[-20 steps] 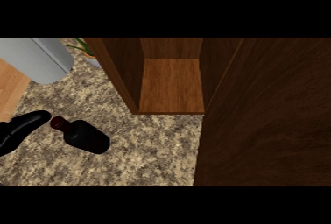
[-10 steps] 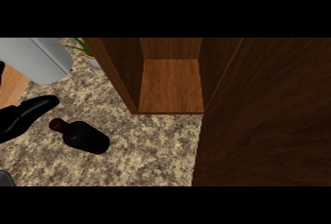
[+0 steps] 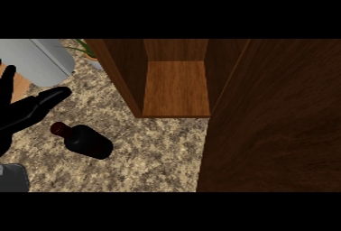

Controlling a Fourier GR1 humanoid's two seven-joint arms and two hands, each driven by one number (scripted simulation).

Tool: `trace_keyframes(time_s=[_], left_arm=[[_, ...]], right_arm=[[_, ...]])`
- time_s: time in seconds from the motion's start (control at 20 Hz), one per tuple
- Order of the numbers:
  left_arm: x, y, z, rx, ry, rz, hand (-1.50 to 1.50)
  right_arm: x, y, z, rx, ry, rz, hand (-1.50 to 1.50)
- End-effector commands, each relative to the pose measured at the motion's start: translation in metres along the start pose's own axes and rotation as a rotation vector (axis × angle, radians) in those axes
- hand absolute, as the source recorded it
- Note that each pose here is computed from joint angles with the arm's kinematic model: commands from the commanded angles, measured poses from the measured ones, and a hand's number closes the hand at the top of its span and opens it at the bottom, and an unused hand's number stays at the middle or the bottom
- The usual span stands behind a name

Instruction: Pick up the wine, place it into the cabinet and close the cabinet

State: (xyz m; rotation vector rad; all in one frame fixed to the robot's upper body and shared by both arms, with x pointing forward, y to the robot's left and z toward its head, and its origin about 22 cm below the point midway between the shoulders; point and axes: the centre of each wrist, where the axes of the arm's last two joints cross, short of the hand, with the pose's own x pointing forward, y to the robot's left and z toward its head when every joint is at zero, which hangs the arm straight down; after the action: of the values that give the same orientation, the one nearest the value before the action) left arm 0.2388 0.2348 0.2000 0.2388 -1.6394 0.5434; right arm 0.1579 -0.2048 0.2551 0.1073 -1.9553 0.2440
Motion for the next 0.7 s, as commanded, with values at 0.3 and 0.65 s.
trace_keyframes(time_s=[0.3, 0.65], left_arm=[[-0.044, 0.024, -0.012, 0.075, 0.027, -0.050, -1.50], [-0.060, 0.033, -0.025, 0.090, 0.076, -0.063, -1.50]], right_arm=[[0.034, 0.004, 0.029, 0.084, -0.038, -0.029, -1.50], [0.028, 0.000, 0.015, 0.053, -0.058, -0.054, -1.50]])
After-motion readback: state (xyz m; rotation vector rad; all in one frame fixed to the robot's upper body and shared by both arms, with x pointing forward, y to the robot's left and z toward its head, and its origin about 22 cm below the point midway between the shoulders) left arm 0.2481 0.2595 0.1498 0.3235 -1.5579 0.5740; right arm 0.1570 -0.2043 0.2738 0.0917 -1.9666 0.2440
